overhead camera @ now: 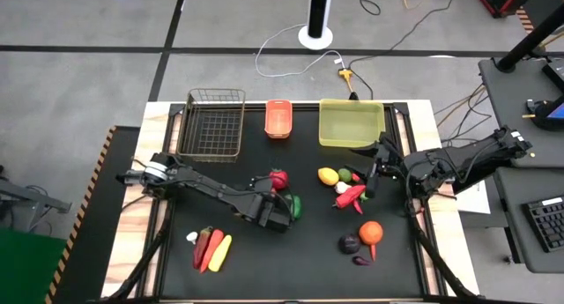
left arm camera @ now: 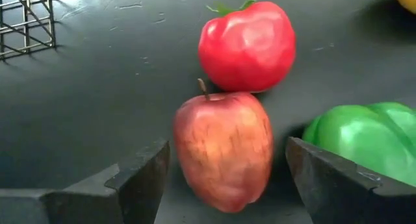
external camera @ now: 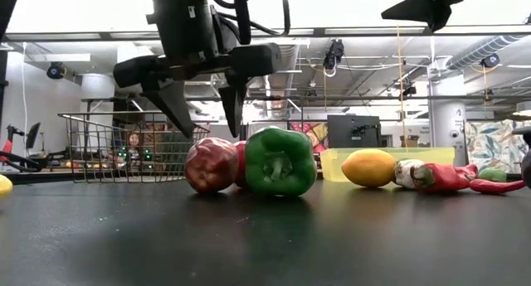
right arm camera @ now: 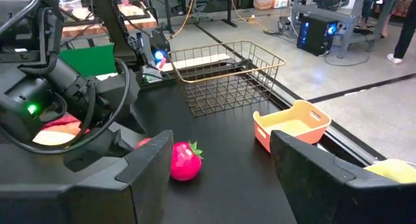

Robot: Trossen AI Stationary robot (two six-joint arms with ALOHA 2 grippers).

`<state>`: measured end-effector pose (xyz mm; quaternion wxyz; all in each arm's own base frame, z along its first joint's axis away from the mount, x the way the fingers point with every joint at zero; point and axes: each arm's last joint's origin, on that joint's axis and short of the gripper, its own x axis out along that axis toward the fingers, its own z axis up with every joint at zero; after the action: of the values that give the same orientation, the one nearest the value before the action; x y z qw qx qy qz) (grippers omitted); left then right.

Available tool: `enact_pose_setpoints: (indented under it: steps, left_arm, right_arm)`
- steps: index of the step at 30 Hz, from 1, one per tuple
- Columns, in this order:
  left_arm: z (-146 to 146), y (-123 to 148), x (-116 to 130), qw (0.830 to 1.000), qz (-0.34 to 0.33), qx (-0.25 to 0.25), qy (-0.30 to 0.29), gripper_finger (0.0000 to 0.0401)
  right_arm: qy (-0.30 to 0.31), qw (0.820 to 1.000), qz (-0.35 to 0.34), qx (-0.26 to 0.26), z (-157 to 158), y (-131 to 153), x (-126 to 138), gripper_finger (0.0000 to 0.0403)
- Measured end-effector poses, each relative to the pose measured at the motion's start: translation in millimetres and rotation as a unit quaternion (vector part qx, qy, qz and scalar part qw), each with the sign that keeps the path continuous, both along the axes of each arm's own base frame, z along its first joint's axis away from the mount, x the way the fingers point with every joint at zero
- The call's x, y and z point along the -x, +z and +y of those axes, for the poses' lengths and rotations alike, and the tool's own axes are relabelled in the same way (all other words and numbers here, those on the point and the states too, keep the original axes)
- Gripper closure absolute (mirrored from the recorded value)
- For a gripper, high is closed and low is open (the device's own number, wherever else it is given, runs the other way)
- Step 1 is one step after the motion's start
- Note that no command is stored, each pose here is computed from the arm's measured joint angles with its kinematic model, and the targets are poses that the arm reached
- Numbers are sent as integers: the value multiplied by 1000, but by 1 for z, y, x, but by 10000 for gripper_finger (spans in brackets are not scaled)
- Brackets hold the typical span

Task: Sort produce into baskets
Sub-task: Put the red apple into the wire basket

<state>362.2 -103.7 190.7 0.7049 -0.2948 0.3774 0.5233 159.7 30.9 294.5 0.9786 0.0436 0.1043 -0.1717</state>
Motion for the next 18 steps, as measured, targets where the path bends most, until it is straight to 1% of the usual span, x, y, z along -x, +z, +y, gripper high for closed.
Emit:
enact_pose_setpoints:
  steps: [13,18]
  left_arm:
    - [4,-6,1,1000,7,6,4,114]
    - [5,-16,2,1000,-5,10,4,113]
  right_arm:
    - [-2,1000,-3,-8,0,0,0,154]
    - [-2,1000,-3,-7,0,0,0,154]
